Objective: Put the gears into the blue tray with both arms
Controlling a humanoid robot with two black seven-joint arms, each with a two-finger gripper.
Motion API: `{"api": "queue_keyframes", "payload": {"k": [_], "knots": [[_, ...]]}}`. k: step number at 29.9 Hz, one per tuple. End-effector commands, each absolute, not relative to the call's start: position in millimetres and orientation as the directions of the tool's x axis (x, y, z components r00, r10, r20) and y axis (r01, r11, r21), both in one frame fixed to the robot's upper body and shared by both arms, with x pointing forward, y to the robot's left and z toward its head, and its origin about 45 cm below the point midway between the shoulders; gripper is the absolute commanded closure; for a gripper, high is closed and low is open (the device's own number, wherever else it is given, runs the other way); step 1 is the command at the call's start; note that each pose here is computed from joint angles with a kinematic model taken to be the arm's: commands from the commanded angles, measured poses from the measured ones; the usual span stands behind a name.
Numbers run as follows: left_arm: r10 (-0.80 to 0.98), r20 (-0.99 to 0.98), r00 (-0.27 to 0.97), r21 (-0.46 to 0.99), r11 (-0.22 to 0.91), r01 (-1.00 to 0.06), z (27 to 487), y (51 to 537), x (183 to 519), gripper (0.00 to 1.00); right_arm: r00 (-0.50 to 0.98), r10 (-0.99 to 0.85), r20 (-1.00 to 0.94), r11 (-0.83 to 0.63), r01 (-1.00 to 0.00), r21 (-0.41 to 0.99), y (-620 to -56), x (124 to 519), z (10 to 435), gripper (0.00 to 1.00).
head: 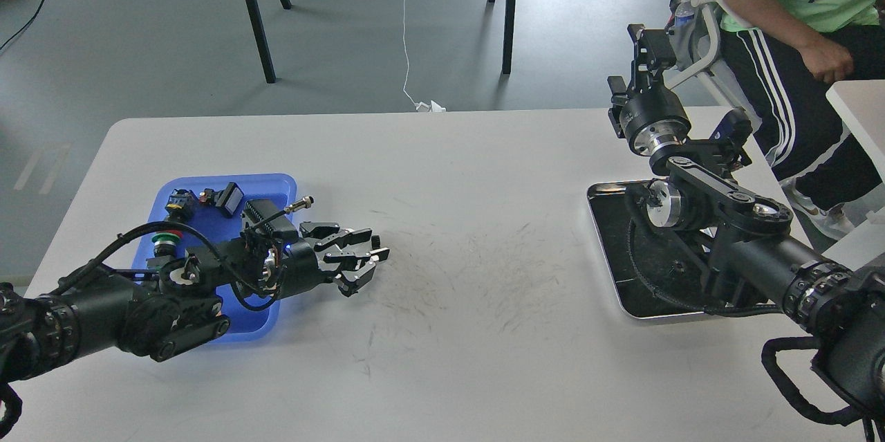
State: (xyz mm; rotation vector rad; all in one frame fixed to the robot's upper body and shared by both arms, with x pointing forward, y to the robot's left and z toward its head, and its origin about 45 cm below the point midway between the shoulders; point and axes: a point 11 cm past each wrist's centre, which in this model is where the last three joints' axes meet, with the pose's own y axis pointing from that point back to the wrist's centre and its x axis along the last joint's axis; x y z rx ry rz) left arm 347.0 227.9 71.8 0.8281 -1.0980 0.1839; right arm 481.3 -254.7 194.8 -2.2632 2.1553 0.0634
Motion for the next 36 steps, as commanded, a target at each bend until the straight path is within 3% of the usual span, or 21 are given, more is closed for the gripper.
{"api": "queue_keyframes", "payload": {"k": [1, 23, 36], "knots": [[-0.256, 0.842, 0.475, 0.502, 0.693, -0.517, 71.1, 228.3, 346.6, 0.58, 0.049, -0.998, -0.040, -0.049, -0.999, 0.017, -254.6, 481.2, 194.6, 0.04], [-0.259, 0.841, 0.475, 0.509, 0.676, -0.533, 66.9, 235.2, 347.7, 0.77, 0.045, -0.998, -0.035, -0.045, -0.999, 0.018, -256.8, 481.4, 194.3, 0.04], [-0.222, 0.885, 0.409, 0.451, 0.628, -0.634, 106.7, 271.5, 379.6, 0.77, 0.043, -0.998, -0.034, -0.044, -0.999, 0.020, -257.4, 481.0, 193.0, 0.04]]}}
